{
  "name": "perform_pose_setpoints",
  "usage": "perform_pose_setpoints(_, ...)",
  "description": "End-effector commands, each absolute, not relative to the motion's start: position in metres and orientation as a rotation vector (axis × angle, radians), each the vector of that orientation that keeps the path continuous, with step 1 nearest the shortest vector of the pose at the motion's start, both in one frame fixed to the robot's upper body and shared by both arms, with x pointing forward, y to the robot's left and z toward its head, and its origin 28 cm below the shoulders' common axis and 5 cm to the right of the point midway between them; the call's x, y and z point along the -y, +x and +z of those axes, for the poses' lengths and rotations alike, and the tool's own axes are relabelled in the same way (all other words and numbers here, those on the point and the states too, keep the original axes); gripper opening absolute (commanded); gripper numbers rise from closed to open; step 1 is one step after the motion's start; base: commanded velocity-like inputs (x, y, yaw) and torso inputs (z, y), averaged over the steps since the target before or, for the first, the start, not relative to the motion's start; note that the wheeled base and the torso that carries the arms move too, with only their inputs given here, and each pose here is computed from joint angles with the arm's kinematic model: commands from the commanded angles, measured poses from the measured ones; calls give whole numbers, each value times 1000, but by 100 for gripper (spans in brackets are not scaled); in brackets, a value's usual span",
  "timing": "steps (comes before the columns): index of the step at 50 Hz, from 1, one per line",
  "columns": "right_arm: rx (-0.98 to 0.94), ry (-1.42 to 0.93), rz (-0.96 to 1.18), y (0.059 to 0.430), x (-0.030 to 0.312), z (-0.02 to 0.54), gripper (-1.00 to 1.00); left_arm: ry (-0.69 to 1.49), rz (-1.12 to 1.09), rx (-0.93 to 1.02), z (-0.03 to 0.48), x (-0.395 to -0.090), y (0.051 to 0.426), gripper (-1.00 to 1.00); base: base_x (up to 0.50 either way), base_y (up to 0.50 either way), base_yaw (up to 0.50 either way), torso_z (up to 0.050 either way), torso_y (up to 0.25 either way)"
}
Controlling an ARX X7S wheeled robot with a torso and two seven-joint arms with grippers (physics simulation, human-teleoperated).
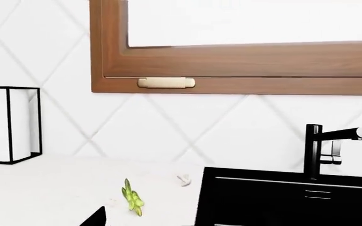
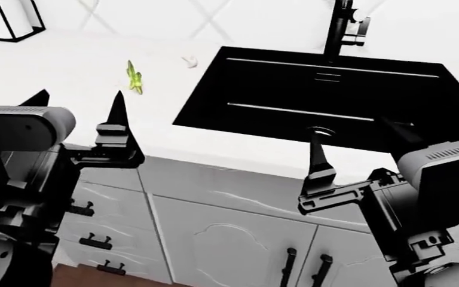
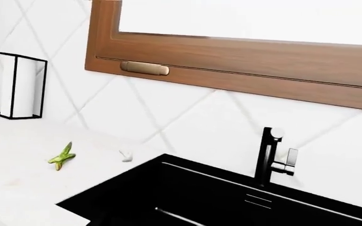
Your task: Pick up the fruits and vegetables and place them in the sink. Turn on the sink faucet to wash them. Then turn the sink off and put them in the tray.
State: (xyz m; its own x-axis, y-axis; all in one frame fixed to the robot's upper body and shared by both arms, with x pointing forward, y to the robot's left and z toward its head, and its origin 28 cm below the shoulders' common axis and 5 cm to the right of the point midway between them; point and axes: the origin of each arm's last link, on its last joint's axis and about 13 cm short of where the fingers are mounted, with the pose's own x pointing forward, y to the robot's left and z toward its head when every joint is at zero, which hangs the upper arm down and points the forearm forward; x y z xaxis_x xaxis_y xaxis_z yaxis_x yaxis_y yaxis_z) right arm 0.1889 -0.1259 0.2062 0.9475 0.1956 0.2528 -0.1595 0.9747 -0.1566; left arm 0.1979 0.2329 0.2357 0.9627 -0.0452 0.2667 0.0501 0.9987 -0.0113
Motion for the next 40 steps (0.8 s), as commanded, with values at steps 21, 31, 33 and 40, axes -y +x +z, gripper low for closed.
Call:
perform_pose_setpoints(21, 253, -184, 279, 199, 119, 252, 100, -23, -56, 251, 265, -236, 201, 100, 245, 448, 0, 0, 0)
perform_pose_setpoints(31, 260, -139, 304, 203, 118, 273, 100, -40, -65, 275, 281, -239, 194, 100, 273, 424, 0, 0, 0)
perform_pose_setpoints(33, 257, -135, 308, 203, 117, 276, 100, -42, -68, 273, 282, -240, 193, 100, 314, 376, 0, 0, 0)
perform_pose_setpoints(40, 254, -107, 315, 204, 117, 288, 100, -44, -88, 236, 283, -239, 192, 100, 462, 149, 0, 0, 0)
